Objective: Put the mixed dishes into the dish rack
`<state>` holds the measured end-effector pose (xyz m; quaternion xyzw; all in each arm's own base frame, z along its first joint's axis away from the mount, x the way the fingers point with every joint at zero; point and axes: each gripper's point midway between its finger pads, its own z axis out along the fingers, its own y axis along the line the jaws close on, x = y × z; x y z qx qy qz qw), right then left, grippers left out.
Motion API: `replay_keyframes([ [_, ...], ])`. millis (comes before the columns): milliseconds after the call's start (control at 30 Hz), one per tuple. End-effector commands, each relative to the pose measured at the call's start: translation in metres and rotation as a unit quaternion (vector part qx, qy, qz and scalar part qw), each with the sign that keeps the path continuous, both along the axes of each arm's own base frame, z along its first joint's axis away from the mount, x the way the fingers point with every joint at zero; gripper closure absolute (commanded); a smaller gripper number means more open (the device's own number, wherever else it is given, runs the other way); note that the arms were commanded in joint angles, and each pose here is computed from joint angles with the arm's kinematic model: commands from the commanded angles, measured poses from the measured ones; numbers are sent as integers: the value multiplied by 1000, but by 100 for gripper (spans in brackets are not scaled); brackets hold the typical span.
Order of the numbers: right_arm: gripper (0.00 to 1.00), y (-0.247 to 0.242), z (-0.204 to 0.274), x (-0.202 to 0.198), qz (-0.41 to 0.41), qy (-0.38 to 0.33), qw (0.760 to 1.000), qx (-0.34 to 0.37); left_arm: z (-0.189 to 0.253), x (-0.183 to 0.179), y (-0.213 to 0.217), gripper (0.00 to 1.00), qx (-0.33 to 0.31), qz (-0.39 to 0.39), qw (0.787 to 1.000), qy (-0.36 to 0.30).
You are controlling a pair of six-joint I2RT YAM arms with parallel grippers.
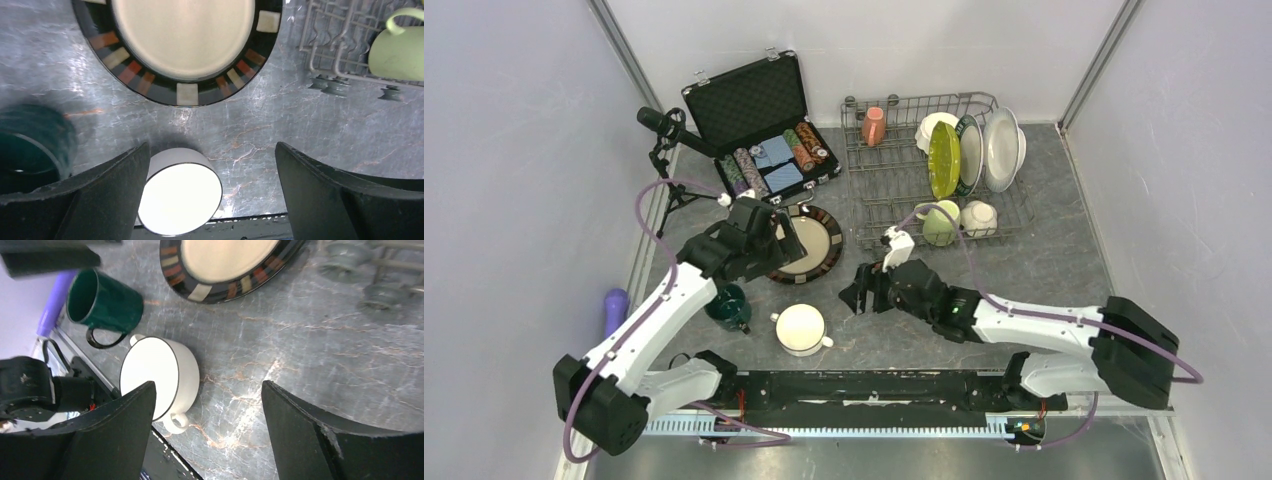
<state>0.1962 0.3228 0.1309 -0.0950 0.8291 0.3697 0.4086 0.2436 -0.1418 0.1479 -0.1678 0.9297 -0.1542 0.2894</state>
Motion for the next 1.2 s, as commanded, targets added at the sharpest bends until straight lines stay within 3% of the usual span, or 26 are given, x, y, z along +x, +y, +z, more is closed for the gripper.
replay_keyframes([
  [0, 19, 20, 4, 3, -8, -27, 999, -31, 42, -5, 35, 0, 70, 10, 996, -51],
  [167, 25, 58, -1, -14, 42, -23, 998, -35, 51, -4, 45, 0, 93, 2, 992, -80],
  [333, 28, 82, -12, -24, 75, -35, 992, -94, 58, -2, 48, 0, 104, -12, 989, -104],
  [533, 37, 83, -42, -24, 79, -35, 974, -208, 66, -1, 43, 0, 90, -28, 987, -130],
  [833, 40, 77, -79, -29, 80, -16, 961, -264, 65, -5, 39, 0, 89, -57, 985, -136],
  [933, 57, 81, -85, -30, 92, -15, 958, -271, 60, -6, 38, 0, 90, -61, 986, -130],
  [1033, 83, 88, -75, -24, 90, -31, 957, -274, 53, -7, 31, 0, 80, -76, 987, -115],
  [1167, 95, 81, -37, -4, 51, -81, 957, -275, 44, -11, 17, 0, 56, -104, 989, -92],
])
